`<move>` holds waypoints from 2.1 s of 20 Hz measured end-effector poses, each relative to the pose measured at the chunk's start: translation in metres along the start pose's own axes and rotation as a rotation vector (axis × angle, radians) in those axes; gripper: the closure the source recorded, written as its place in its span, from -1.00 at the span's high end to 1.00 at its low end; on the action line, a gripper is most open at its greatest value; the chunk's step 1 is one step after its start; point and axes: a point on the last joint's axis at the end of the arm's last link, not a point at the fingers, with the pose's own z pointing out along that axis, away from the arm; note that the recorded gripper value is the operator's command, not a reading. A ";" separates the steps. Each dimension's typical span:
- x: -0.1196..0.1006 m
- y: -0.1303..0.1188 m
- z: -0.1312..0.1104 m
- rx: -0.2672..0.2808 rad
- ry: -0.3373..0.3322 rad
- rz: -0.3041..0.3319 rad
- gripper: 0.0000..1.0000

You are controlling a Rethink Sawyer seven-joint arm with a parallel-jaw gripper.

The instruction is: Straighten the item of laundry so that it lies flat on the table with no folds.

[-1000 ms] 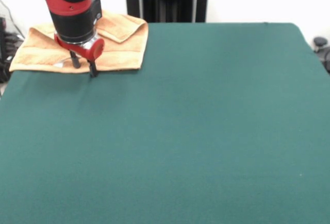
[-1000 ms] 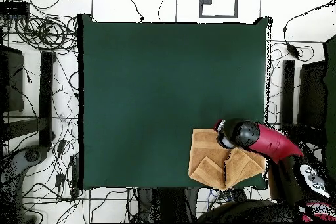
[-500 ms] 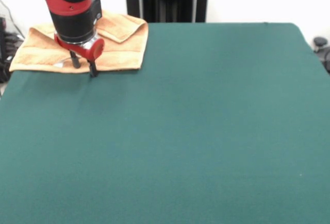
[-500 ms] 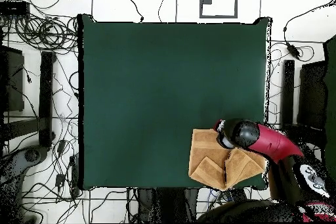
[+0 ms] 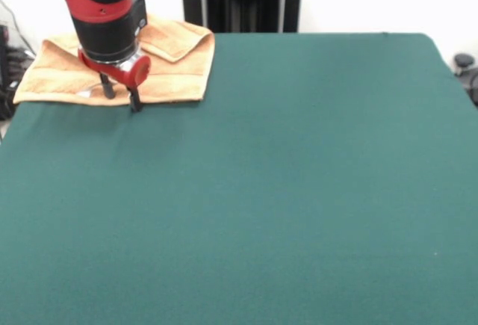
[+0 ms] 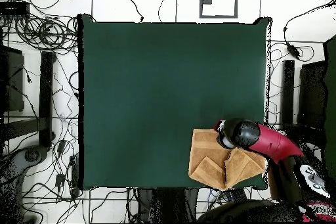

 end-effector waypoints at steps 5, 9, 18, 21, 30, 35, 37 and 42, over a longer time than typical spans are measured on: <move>0.000 0.000 0.000 0.001 -0.001 -0.001 1.00; 0.001 0.002 -0.001 0.008 0.001 -0.002 1.00; 0.005 0.009 -0.004 0.030 0.004 0.006 1.00; 0.006 0.009 -0.005 0.038 0.007 0.013 1.00; 0.007 0.005 -0.005 0.049 0.014 0.045 1.00; 0.007 0.005 -0.004 0.052 0.019 0.060 1.00; 0.007 0.005 -0.003 0.049 0.022 0.067 1.00; 0.008 0.004 -0.001 0.048 0.029 0.079 -1.00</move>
